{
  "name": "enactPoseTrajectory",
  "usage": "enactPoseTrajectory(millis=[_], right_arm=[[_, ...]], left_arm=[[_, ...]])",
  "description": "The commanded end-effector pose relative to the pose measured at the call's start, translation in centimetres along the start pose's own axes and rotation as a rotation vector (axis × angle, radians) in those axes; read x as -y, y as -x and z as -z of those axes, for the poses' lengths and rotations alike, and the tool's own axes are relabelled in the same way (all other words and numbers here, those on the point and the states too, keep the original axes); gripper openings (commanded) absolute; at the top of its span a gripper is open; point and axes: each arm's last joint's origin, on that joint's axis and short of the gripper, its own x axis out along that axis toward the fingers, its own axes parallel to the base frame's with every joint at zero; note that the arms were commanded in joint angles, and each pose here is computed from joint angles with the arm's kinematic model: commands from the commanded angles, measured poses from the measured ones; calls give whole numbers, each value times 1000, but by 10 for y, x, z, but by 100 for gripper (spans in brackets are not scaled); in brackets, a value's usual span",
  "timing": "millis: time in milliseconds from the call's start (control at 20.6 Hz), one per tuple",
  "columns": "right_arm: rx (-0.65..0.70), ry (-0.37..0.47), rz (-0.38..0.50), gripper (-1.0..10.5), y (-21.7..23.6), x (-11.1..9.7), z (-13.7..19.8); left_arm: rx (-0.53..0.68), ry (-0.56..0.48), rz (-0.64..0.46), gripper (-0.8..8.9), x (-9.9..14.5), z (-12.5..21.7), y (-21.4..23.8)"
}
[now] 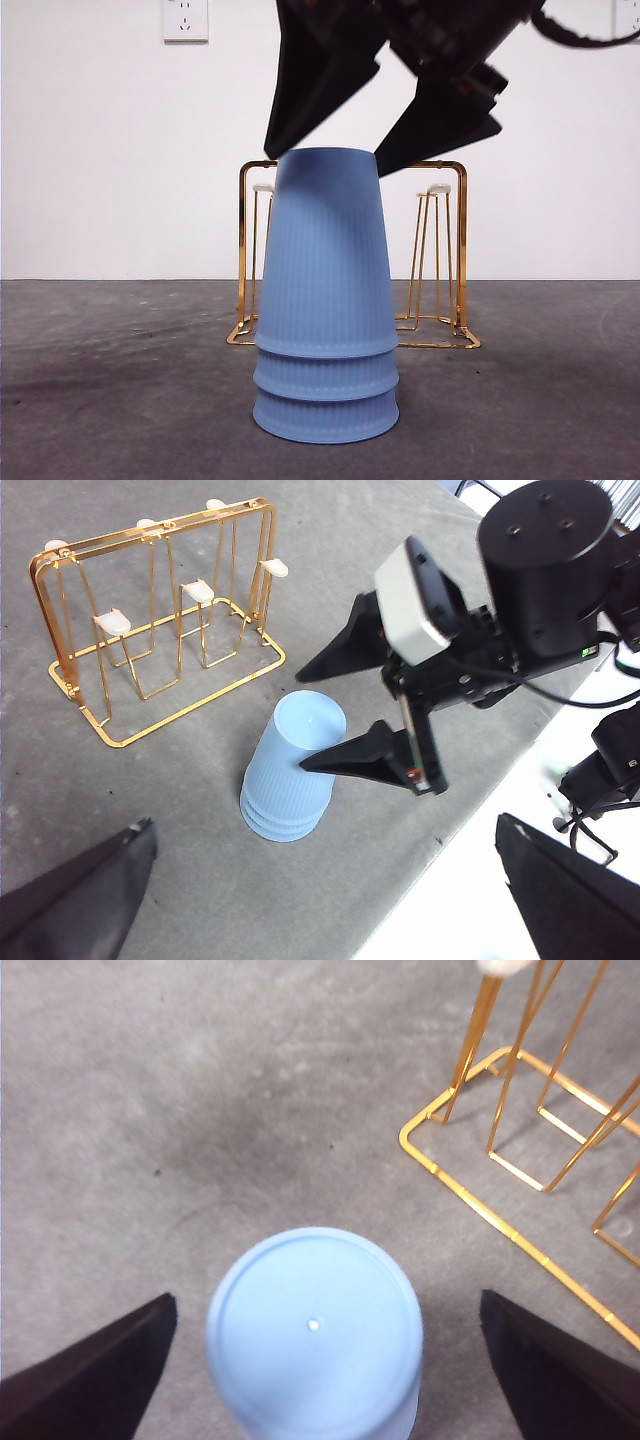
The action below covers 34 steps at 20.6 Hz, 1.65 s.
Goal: The left arm pick up the left cup on cup holder and place it on desk, then the right arm insert the right cup into the first cup, and then the left arm insert the mid cup into the first cup
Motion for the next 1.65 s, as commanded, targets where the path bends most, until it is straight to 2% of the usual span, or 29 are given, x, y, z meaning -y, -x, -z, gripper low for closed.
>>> enactPoseTrajectory(millis=[49,194,291,534,679,776,825,874,922,1019,1650], right_arm=[[93,-5,-24,497,24,-5,-23],[81,-22,-21,497,63,-6,-38],[45,-65,-18,497,96,-5,-40],[-42,-166,45,494,161,3,-7],[13,-174,59,494,191,8,7],[61,-172,58,493,206,9,15],[81,-166,54,478,213,10,18],[89,-167,51,326,216,11,21],[94,-162,51,54,219,11,22],[108,-152,51,18,220,11,22],[122,-151,44,18,221,11,21]], left_arm=[[13,-8,6,533,2,-3,1],[12,-9,6,533,2,-3,1],[12,-12,6,533,1,-3,1],[10,-73,-15,531,1,-2,1],[5,-114,-35,517,0,-2,1],[6,-132,-39,436,0,-2,1],[5,-135,-39,335,0,-2,1],[4,-138,-39,160,0,-2,1],[2,-148,-39,-6,0,-1,1],[8,-143,-39,16,0,-2,1],[13,-127,-37,17,0,-3,1]])
